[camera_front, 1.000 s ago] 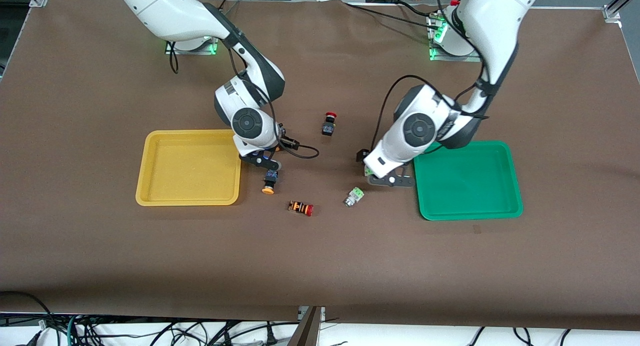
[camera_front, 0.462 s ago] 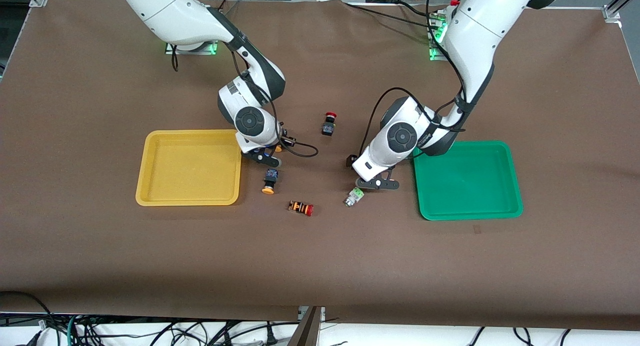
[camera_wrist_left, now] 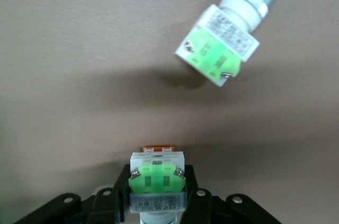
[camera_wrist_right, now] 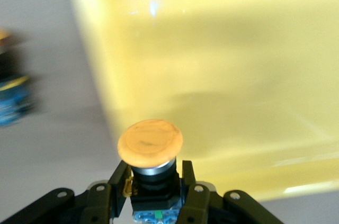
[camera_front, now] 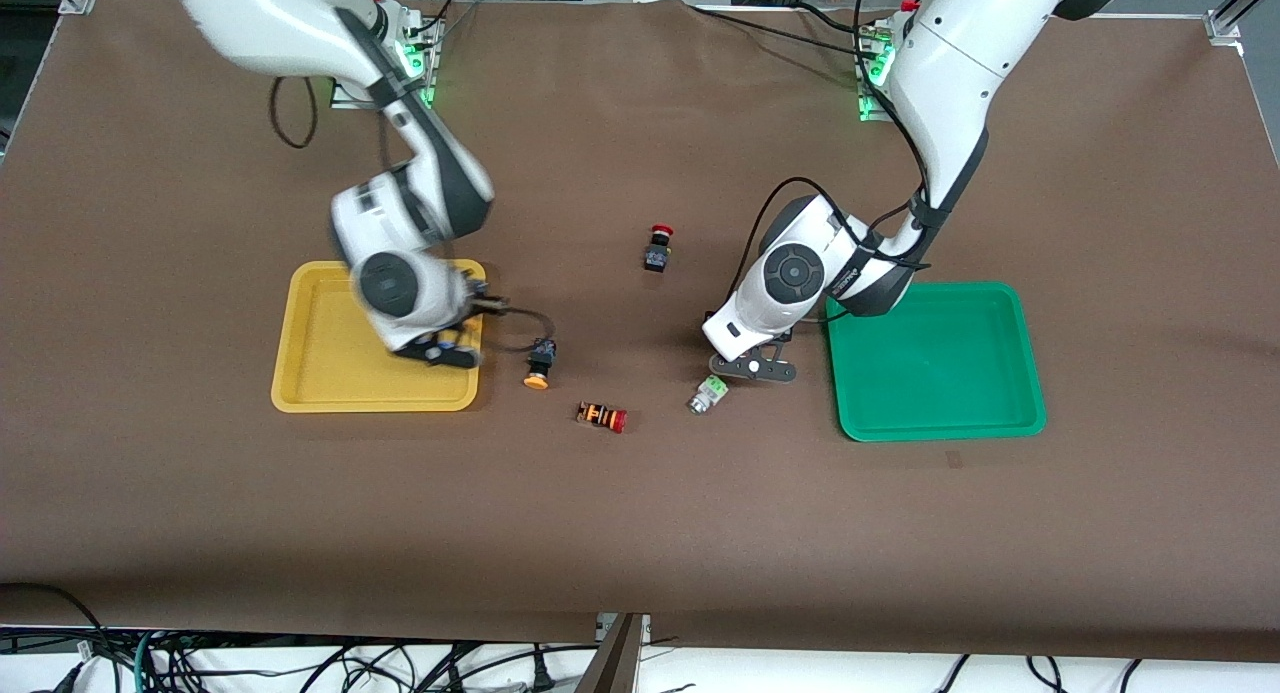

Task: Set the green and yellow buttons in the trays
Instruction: 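Place the yellow button in the yellow tray while the left gripper places the green button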

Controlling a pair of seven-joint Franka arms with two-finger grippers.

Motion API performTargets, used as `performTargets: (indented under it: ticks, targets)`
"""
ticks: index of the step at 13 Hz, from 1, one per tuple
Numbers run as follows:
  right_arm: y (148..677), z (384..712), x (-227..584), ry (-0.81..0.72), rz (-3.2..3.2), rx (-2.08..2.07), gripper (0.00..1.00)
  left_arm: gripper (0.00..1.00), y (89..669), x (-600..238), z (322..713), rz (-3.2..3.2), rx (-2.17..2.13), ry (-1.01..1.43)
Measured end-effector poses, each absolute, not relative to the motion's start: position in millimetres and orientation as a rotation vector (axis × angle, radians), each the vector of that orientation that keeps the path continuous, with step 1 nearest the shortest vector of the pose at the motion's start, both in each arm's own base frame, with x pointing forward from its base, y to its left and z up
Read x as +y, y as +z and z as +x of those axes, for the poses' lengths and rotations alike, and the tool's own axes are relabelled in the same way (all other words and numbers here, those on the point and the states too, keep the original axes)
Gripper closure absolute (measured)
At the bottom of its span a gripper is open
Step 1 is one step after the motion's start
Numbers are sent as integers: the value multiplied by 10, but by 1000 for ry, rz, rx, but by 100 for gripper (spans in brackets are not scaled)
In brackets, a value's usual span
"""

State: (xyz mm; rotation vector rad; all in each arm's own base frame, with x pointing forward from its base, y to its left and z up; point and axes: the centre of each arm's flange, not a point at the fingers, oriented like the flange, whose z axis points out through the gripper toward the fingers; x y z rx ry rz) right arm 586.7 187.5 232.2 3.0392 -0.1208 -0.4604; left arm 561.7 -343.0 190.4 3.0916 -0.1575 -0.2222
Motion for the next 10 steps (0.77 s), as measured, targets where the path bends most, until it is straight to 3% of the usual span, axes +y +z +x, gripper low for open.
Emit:
performTargets:
  ticks: [3,6,7,10]
  targets:
    - [2054,5946,823,-540,3019,-11,56,59,2596,-2981,5925,3189,-232,-390]
    - [1833,5838,578,-559,3008,-14,56,59,2793,-2008,6245,3280,-519,-478]
    - [1809,5827,576,-557,3008,-13,50,59,2664,-1796,6260,3265,-563,-524]
    - [2205,6078,892,-495,3049,17,17,59,2082,-1721,6121,3215,-621,-580]
